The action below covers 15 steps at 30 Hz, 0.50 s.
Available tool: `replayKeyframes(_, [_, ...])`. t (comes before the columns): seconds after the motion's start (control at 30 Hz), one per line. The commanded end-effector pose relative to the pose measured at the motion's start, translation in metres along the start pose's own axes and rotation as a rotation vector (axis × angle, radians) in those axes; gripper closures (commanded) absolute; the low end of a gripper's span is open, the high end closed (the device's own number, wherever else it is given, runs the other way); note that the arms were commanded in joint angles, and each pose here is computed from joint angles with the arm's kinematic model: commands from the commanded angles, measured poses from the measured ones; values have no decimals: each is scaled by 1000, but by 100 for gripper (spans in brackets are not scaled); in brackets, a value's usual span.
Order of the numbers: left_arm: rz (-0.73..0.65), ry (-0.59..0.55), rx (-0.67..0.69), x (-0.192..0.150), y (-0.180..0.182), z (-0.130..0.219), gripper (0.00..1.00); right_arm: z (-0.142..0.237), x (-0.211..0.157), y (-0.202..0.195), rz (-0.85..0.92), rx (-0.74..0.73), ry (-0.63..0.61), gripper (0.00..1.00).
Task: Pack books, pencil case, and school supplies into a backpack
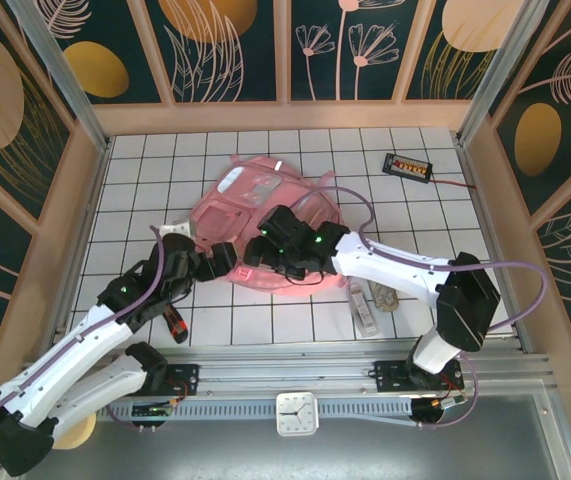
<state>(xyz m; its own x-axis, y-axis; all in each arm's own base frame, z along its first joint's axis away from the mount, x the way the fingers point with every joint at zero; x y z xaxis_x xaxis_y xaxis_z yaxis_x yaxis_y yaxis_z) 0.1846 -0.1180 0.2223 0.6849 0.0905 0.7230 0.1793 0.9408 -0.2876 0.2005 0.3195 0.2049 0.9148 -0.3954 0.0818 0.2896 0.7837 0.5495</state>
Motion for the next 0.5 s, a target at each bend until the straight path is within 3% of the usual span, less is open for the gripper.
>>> replayKeyframes(0.0, [99,26,15,-8,16,0,1,15,-2,12,-38,25,-5,16])
replayKeyframes(0.23, [449,14,-120,-10,43,-32,1,-3,-35,33,3,-72,-64,20])
replayKeyframes(0.47, [599,-46,-195,-1,58,-53,6,-7,-47,31,-10,-56,-66,24])
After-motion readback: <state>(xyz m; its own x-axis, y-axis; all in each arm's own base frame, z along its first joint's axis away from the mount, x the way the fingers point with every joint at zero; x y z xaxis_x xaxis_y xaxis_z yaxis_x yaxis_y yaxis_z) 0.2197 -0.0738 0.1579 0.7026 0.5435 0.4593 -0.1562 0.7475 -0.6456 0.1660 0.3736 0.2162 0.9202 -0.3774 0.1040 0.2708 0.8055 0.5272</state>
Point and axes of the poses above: each hand's point on the last joint's axis, 136 mm out from that joint toward the fingers, its own z axis back along the fingers, its own y axis along the line the jaws close on, x = y × z, the point moved 7 cm from there along z, back along the fingers, and after that the axes turned 15 degrees about -z, right-handed, at the moved point
